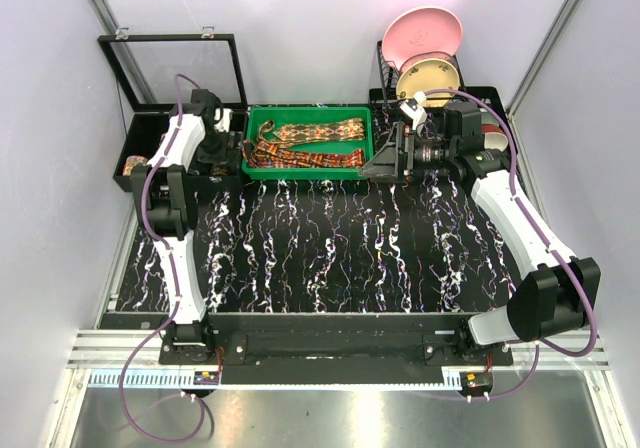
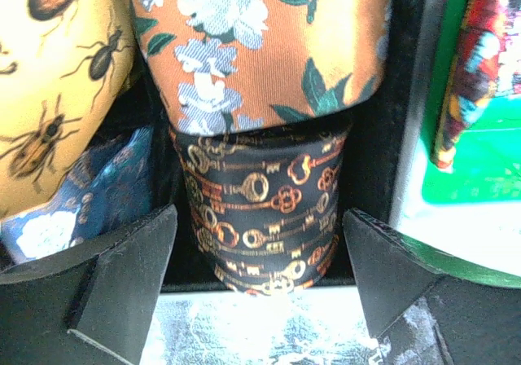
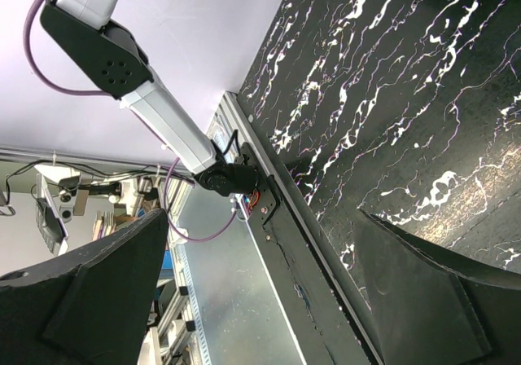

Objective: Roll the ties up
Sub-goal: Place the tie in the storage box.

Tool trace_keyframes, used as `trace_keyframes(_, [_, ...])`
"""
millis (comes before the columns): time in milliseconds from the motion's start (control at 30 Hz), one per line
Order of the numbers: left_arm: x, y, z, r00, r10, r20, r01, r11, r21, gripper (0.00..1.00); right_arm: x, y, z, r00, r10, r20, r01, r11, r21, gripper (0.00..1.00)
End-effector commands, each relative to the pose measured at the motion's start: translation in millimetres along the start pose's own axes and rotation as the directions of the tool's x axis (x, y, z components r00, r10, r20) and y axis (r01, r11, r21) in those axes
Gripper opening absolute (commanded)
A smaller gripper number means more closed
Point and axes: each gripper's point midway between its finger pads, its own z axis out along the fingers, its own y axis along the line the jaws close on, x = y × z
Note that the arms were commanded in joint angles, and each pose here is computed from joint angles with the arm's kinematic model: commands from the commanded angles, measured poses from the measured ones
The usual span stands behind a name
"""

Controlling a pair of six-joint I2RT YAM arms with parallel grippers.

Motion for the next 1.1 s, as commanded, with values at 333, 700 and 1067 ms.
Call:
trace_keyframes(333, [-40.0, -7.5, -84.2, 0.973, 0.022, 0.228, -0.021, 1.000, -0.004, 0.95, -2.2, 11.4, -7.0, 0.999, -0.035, 0.024, 0.036, 0.999, -0.013, 1.00])
trace_keyframes(700, [-55.6, -9.8, -221.4, 0.852, 0.106, 0.514, -0.089, 0.994, -0.058, 0.99, -13.0, 18.7, -25.2, 0.983, -0.169, 0.072, 0.163, 0.984, 0.077, 1.00])
trace_keyframes(1067, [31.6, -40.0, -299.5, 0.765, 0.131, 0.631, -0.153, 0.988, -0.020, 0.99, -14.7, -74.7, -121.7, 0.962, -0.238, 0.134, 0.106, 0.778, 0.619, 1.00])
